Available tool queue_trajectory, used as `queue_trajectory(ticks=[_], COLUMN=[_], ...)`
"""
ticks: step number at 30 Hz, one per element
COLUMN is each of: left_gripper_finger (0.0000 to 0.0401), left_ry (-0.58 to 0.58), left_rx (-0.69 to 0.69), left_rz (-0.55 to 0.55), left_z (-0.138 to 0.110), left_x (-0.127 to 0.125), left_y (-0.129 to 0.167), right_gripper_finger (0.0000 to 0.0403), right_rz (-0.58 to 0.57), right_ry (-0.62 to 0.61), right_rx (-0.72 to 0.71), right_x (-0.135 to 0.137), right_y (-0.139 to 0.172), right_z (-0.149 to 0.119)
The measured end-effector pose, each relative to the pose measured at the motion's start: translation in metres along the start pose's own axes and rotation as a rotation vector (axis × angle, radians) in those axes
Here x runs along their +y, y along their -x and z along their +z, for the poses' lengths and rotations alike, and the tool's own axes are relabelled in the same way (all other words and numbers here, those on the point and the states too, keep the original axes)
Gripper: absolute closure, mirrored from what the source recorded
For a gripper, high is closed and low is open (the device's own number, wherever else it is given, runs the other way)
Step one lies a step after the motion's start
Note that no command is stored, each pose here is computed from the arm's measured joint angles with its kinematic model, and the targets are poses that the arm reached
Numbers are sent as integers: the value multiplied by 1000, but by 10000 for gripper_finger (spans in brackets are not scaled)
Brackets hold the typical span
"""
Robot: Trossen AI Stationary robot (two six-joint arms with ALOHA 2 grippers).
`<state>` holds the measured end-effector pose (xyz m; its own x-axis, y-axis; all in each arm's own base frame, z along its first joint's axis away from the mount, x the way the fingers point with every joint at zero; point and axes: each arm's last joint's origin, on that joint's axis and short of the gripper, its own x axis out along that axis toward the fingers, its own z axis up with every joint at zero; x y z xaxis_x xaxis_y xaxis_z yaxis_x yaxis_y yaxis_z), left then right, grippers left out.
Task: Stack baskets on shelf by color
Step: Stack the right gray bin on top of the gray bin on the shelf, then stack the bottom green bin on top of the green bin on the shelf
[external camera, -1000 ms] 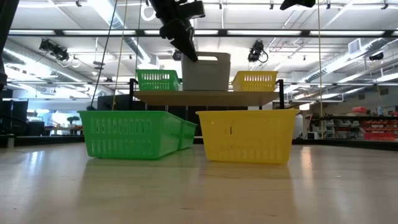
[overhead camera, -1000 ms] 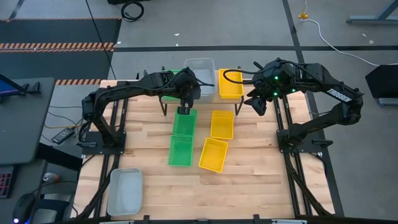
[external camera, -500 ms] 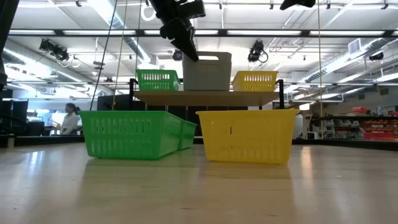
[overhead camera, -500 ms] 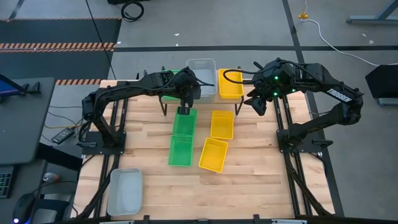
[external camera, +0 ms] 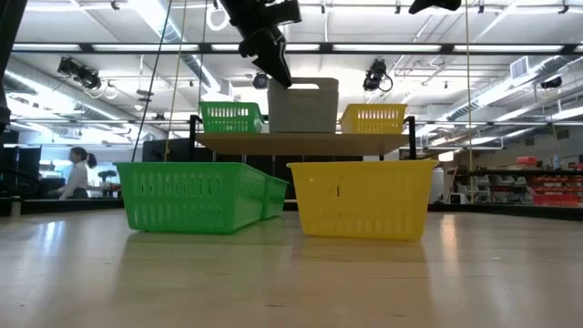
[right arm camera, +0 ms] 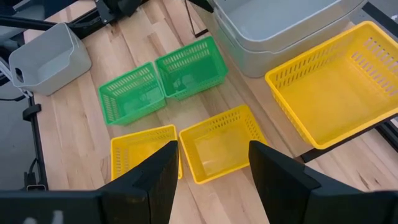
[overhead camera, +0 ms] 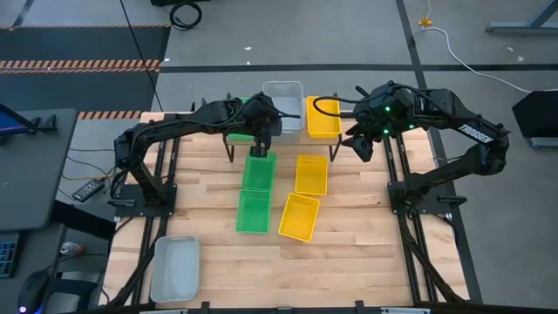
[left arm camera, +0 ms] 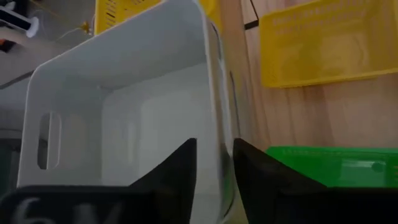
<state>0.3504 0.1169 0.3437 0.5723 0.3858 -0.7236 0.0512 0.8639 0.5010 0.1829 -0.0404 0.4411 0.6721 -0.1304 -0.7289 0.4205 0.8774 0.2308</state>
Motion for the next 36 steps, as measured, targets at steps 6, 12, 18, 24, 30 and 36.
queue_trajectory(ticks=[6, 12, 18, 24, 30, 36], left_gripper_finger=[258, 240, 230, 217, 211, 219], left_ry=[-5, 4, 73, 182, 213, 228], left_rx=[-3, -9, -5, -36, 14, 22], left_rz=[-4, 5, 47, 39, -137, -293], left_z=[2, 10, 20, 32, 40, 51], left_x=[-2, 0, 13, 14, -24, -68], left_y=[1, 19, 52, 93, 114, 127], right_gripper_finger=[201, 201, 201, 198, 179, 150], right_rz=[0, 1, -26, -2, 49, 110], right_ry=[0, 5, 10, -10, -3, -13], right_rx=[0, -4, -12, -5, 48, 108], right_x=[0, 0, -1, 3, 17, 36], right_y=[0, 0, 0, 0, -10, -34], right_z=[0, 0, 1, -1, -10, -26])
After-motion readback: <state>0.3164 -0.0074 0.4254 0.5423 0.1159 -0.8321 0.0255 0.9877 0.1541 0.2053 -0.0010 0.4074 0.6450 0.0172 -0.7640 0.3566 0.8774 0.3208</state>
